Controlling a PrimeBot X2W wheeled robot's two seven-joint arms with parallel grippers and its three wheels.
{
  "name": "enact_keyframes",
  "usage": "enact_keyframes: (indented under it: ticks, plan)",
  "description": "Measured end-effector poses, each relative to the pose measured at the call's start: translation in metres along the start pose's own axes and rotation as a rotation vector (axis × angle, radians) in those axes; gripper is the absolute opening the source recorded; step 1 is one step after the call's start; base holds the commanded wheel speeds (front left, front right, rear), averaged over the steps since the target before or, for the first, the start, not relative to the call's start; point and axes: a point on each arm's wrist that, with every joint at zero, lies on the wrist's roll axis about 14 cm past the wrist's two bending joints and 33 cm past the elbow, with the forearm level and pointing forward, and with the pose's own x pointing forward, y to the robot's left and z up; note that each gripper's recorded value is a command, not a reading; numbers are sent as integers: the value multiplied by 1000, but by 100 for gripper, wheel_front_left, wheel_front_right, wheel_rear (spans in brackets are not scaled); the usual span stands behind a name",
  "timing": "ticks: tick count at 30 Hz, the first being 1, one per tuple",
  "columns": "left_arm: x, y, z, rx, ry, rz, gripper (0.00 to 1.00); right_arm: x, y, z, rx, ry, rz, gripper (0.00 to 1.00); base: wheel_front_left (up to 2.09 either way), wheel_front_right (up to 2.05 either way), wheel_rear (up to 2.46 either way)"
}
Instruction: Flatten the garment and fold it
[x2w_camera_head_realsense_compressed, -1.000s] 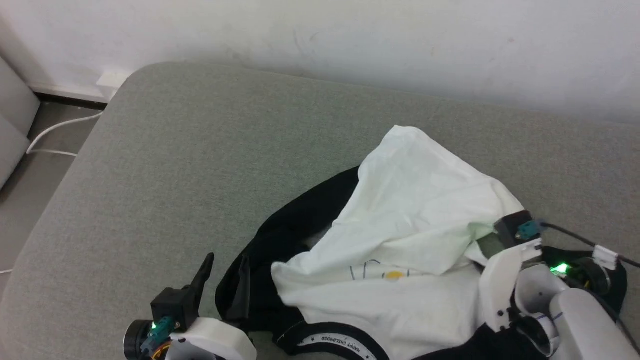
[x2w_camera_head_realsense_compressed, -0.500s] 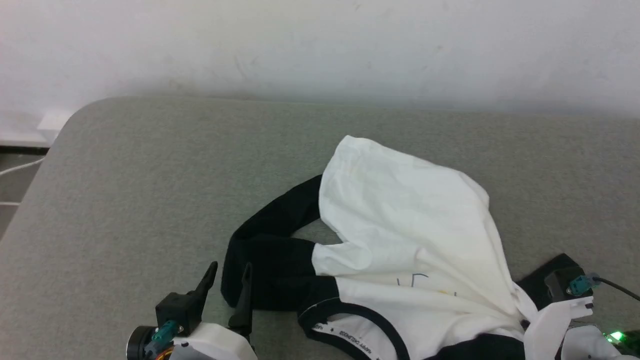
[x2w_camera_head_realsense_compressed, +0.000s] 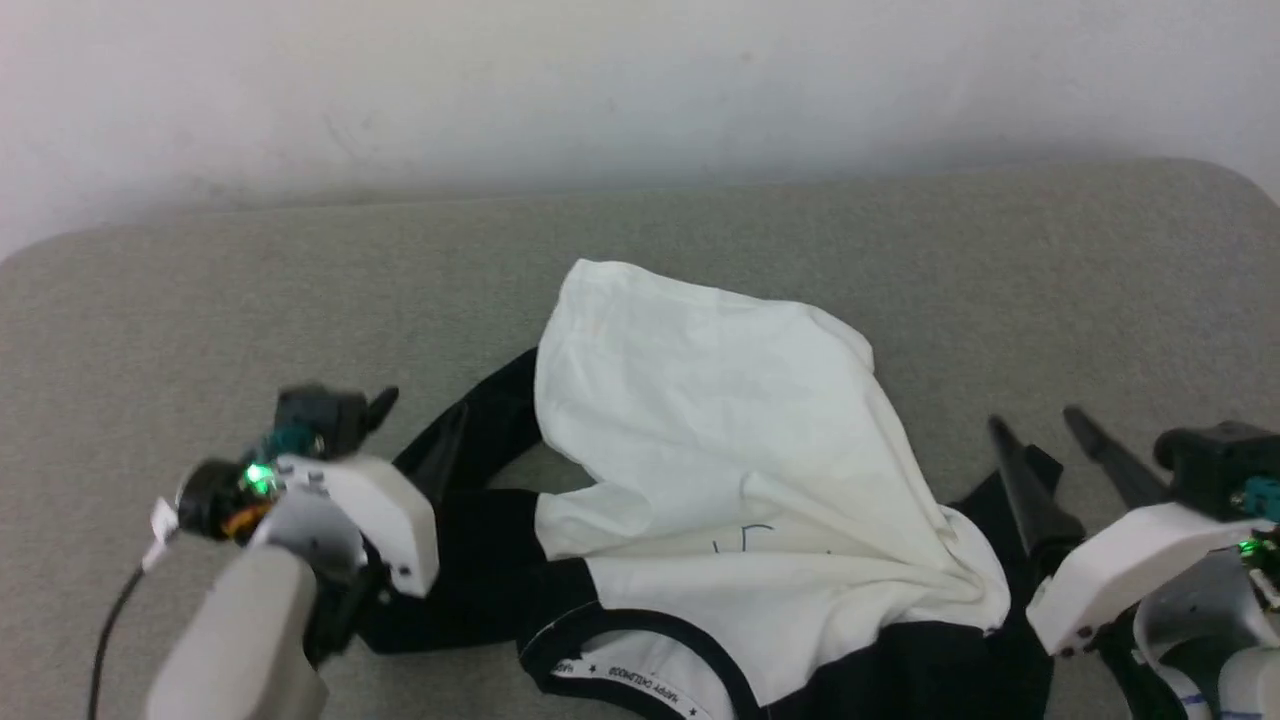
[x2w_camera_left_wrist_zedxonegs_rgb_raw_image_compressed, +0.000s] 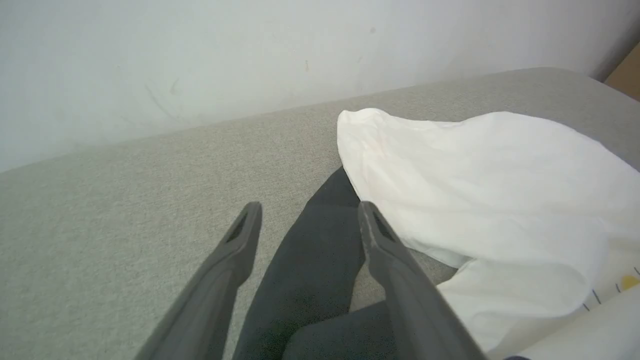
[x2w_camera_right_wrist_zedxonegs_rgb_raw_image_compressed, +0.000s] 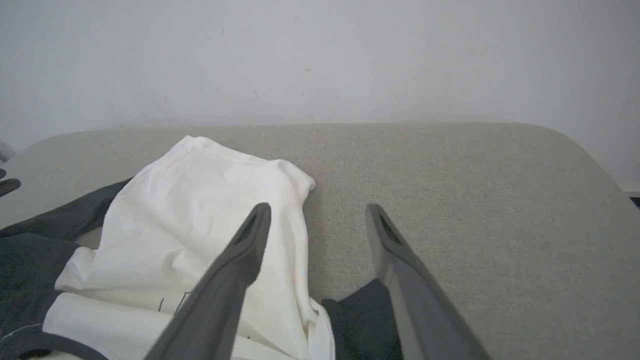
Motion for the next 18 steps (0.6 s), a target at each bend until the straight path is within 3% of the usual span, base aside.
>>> enact_keyframes:
  ticks: [7,13,17,18]
  plan:
    - [52,-14,-4,43,314,-168,100,1,-19,30,12,-181,-73,100,0,0,0]
    - [61,-3,-47,94,640,-224,100,-1,-39,26,15,-208,-145,100,0,0,0]
    - [65,-5,-72,111,745,-259,100,-4,-52,15,11,-187,-191,100,0,0,0]
    - [68,-7,-74,96,755,-270,42,-5,-55,12,11,-180,-201,100,0,0,0]
